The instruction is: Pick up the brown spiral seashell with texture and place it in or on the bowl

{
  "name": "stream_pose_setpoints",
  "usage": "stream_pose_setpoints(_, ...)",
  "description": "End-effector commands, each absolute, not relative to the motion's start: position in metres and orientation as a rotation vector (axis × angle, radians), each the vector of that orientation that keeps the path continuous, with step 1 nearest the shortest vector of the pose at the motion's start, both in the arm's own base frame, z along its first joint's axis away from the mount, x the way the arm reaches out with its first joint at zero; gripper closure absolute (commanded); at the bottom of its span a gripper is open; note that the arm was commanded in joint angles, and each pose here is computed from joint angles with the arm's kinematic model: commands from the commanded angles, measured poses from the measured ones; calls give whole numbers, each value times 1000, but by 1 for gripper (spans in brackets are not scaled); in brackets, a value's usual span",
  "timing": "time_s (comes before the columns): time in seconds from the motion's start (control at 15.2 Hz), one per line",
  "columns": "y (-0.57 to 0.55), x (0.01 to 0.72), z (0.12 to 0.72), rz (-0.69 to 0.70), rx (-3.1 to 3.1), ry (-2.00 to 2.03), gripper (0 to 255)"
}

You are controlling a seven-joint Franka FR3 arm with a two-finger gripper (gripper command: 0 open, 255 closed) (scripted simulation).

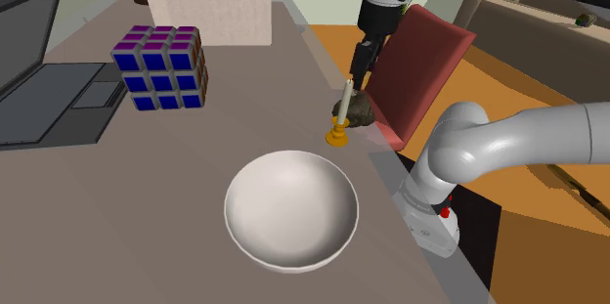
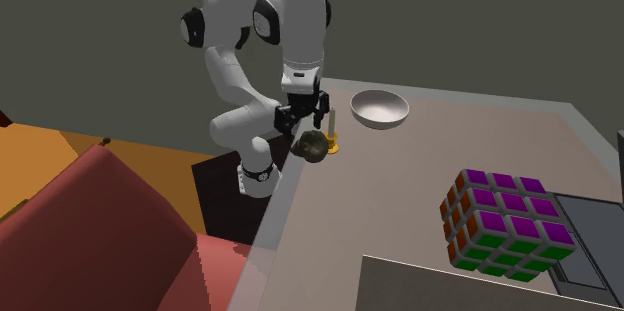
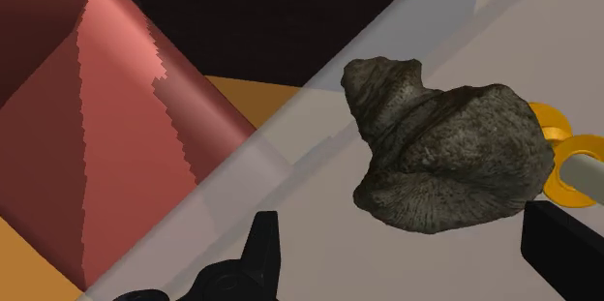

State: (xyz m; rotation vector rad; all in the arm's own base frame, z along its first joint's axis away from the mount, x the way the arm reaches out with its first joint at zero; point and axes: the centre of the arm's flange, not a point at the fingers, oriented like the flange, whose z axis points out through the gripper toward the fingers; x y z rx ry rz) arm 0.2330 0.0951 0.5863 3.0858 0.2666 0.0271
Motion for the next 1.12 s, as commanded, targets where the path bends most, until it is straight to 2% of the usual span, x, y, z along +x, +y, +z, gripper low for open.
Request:
stream_pose_setpoints(0.0,102,225,579,12,3074,282,0)
stream_pose_setpoints(0.46,100,226,544,12,3074,282,0)
stream_pose_setpoints(0.92,100,226,544,12,3074,282,0)
stream_pose_setpoints(0.99,100,227,543,12,3074,282,255)
stream_pose_setpoints(1.06,103,226,546,12,3074,282,255)
